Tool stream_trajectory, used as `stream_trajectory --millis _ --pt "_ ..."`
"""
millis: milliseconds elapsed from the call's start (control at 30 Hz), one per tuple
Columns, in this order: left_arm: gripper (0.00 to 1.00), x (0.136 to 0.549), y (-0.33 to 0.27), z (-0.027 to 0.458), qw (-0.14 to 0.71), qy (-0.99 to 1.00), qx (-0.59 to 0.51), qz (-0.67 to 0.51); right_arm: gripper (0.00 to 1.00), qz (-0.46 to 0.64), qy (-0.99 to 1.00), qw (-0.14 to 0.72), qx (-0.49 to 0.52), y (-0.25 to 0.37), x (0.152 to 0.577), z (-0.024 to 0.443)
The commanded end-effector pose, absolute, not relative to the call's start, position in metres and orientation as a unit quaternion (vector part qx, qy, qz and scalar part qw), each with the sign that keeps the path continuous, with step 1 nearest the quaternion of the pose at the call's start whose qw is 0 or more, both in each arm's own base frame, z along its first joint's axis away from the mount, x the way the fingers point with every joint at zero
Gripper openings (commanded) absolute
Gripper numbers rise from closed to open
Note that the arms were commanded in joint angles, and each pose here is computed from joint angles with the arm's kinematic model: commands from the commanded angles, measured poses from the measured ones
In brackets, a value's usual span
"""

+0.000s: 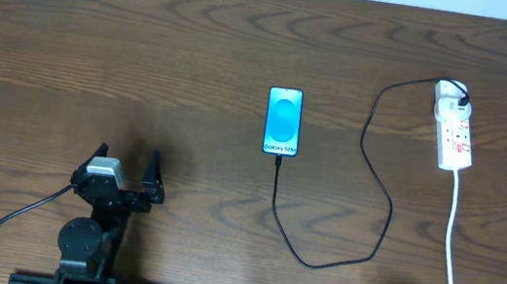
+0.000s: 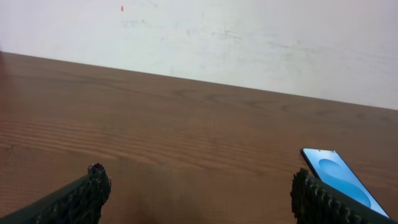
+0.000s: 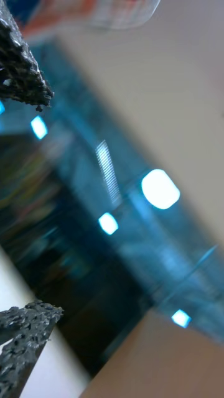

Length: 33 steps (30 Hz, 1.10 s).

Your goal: Plug charger to phone and switch on socket

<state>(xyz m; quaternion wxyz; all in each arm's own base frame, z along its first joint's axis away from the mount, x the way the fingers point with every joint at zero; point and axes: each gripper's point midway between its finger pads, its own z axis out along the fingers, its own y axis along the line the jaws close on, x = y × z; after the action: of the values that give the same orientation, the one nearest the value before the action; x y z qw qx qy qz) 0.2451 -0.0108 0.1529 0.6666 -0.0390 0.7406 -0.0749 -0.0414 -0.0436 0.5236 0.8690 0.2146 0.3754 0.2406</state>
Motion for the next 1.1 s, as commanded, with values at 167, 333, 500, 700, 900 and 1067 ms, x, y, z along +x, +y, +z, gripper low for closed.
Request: stream_trajectory --millis 167,333,500,700,900,1067 --pt "0.94 0.244 -0.014 0.139 0.650 0.755 -0.032 -0.079 0.99 0.199 0.499 0.807 0.246 -0.038 0.098 0.433" --pt "0.94 0.244 -0.014 0.139 0.649 0.756 -0.032 -0.079 0.99 0.187 0.539 0.782 0.251 -0.034 0.149 0.382" --pt "0.95 0.244 -0.014 0.139 0.650 0.755 -0.032 -0.079 0.99 0.211 0.529 0.791 0.223 -0.020 0.188 0.350" --pt "0.95 0.244 -0.014 0.139 0.650 0.755 -0.032 -0.079 0.99 0.211 0.531 0.790 0.223 -0.018 0.220 0.293" --pt "0.94 0.244 -0.014 0.139 0.649 0.756 -0.032 -0.079 0.99 0.215 0.541 0.784 0.215 -0.013 0.233 0.254" --pt "0.94 0.244 -0.014 0.139 0.650 0.755 -0.032 -0.079 0.99 0.193 0.606 0.737 0.228 -0.013 0.243 0.215"
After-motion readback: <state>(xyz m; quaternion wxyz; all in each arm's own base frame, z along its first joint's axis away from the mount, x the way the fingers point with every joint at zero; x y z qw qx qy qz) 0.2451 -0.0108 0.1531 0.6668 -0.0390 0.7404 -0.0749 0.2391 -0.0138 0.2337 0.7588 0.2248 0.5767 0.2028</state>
